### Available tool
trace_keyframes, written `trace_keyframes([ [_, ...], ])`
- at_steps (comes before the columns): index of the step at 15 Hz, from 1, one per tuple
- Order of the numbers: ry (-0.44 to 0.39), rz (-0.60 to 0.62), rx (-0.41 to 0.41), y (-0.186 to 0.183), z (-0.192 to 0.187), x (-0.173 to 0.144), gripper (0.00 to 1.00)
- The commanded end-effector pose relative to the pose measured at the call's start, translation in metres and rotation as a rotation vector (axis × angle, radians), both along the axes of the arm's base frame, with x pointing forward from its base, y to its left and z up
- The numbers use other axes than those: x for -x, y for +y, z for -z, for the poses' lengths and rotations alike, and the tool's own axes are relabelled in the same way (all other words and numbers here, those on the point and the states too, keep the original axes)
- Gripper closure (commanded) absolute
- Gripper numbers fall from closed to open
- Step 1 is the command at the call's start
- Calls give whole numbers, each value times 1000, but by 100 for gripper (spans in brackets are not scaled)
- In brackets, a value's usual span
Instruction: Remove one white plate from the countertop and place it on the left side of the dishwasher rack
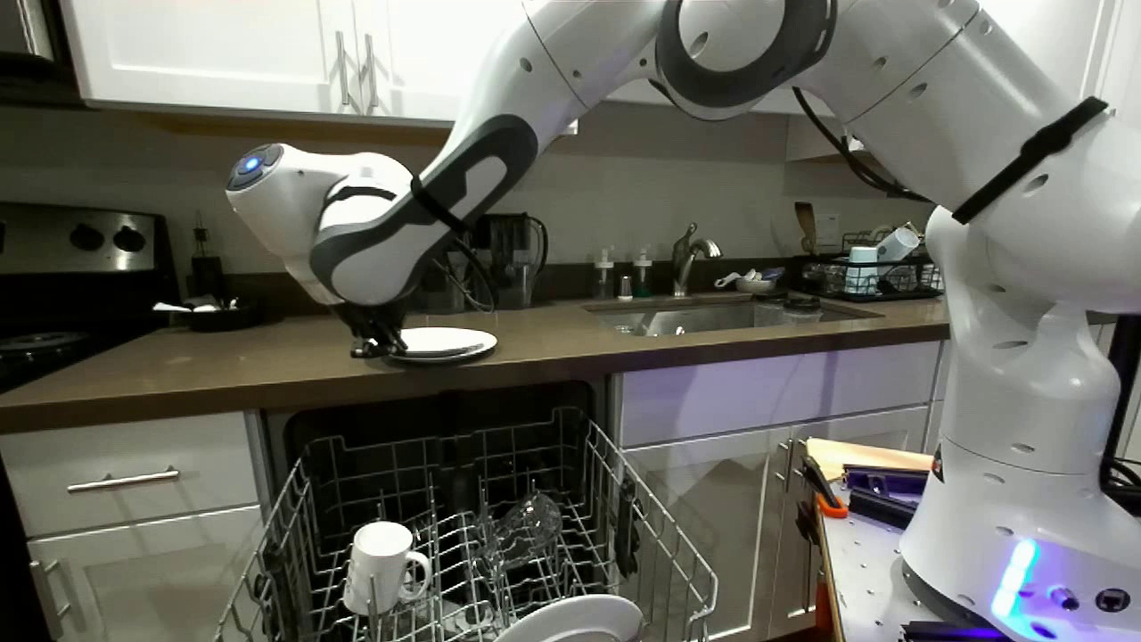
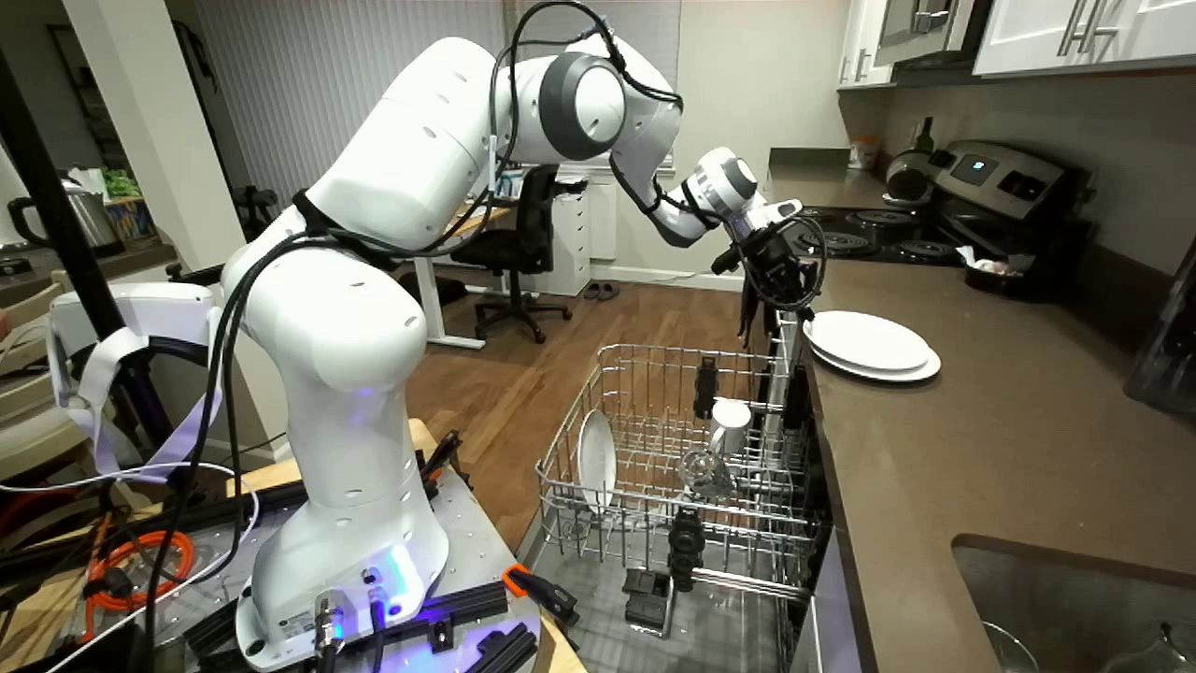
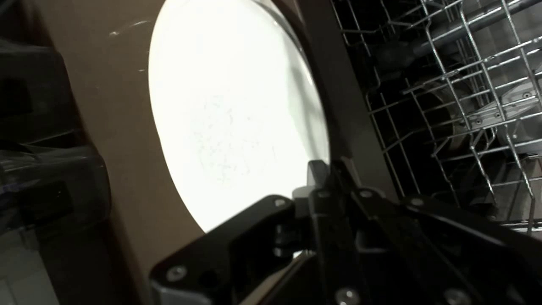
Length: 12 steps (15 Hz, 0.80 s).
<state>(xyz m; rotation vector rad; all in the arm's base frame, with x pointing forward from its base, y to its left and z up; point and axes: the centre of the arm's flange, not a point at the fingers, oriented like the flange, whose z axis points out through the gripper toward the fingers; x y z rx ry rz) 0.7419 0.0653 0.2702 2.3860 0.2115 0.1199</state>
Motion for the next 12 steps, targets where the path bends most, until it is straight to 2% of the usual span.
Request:
trace_keyframes([
  [1, 5, -15, 7, 2, -5, -3, 69],
  [2, 5, -15, 8, 2, -4, -3, 65],
  [8, -8, -20, 17, 3, -3, -4, 26],
  [12, -10, -21, 29, 3, 3, -7, 22],
])
